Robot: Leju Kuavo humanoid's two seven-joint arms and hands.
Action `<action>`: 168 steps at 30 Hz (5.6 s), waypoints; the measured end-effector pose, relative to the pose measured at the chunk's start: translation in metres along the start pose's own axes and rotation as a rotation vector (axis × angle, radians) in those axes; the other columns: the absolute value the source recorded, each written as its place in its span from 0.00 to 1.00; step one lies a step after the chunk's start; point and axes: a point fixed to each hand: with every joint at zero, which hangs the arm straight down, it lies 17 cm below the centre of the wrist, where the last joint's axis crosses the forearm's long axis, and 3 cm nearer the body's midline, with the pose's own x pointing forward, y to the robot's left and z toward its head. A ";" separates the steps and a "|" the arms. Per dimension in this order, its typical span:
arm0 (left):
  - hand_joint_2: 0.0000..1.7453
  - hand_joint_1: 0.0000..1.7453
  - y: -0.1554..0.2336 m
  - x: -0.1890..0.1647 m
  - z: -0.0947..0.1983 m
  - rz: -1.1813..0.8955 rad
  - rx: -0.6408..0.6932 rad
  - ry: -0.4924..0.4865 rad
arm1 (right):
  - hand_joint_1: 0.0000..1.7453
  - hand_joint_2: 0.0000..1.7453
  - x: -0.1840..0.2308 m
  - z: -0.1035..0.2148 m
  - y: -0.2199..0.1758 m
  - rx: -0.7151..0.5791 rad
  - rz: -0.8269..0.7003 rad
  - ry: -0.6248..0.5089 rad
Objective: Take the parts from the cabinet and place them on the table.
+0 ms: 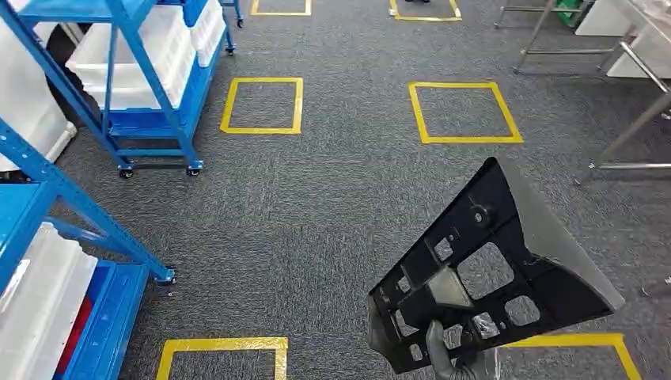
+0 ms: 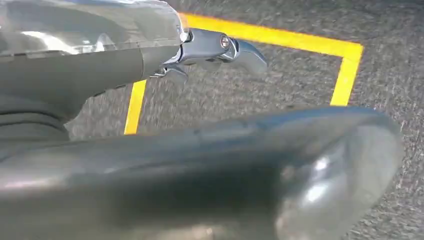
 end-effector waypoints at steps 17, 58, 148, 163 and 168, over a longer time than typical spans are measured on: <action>0.00 0.00 0.006 0.007 -0.003 0.008 0.000 -0.015 | 1.00 1.00 -0.019 0.007 -0.014 -0.021 0.006 0.046; 0.00 0.00 -0.004 0.000 0.002 0.001 -0.052 -0.007 | 1.00 1.00 -0.001 0.009 -0.006 -0.049 0.003 0.032; 0.00 0.00 -0.009 -0.003 0.008 -0.003 -0.081 -0.029 | 1.00 1.00 -0.019 -0.002 -0.017 -0.125 0.199 0.118; 0.00 0.00 -0.011 -0.003 0.008 0.006 -0.078 -0.025 | 1.00 1.00 -0.021 0.000 -0.021 -0.144 0.208 0.132; 0.00 0.00 -0.014 0.001 0.006 0.011 -0.079 -0.028 | 1.00 1.00 -0.021 -0.004 -0.034 -0.198 0.233 0.140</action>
